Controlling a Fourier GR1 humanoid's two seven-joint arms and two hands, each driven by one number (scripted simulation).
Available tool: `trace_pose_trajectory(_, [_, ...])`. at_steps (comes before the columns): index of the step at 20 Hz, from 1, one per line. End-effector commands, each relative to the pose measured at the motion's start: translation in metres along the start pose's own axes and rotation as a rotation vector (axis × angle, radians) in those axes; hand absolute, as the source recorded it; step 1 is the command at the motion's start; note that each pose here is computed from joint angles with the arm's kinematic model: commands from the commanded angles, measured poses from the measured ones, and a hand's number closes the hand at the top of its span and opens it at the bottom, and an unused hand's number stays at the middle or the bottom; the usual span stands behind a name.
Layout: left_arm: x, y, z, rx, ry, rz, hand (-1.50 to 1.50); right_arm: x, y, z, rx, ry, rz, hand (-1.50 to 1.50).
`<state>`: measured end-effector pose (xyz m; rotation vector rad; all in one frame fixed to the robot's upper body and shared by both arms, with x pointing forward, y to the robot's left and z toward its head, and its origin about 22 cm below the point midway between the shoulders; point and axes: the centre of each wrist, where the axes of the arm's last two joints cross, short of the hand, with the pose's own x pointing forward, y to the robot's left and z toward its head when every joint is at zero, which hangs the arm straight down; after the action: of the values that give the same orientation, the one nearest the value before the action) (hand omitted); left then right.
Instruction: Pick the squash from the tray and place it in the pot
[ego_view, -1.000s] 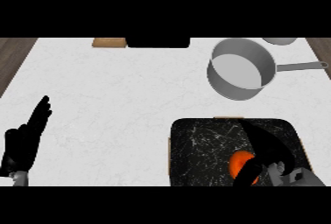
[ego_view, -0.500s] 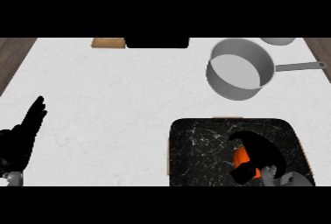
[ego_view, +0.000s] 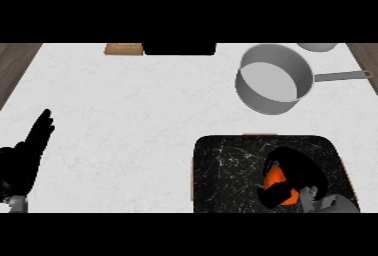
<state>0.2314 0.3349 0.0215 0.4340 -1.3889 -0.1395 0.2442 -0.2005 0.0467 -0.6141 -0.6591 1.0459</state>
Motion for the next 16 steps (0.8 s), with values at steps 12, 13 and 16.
trace_pose_trajectory(12, [0.004,-0.013,0.006,-0.011,0.004,-0.016,0.00,0.014,-0.008,0.023,-0.194,-0.727,0.495,1.50])
trace_pose_trajectory(13, [0.000,-0.014,0.001,-0.010,0.013,0.000,0.00,0.013,-0.028,0.036,-0.250,-0.759,0.481,1.50])
trace_pose_trajectory(16, [0.003,-0.003,-0.001,0.002,-0.004,-0.003,0.00,0.023,-0.047,0.051,-0.465,-0.783,0.435,1.50])
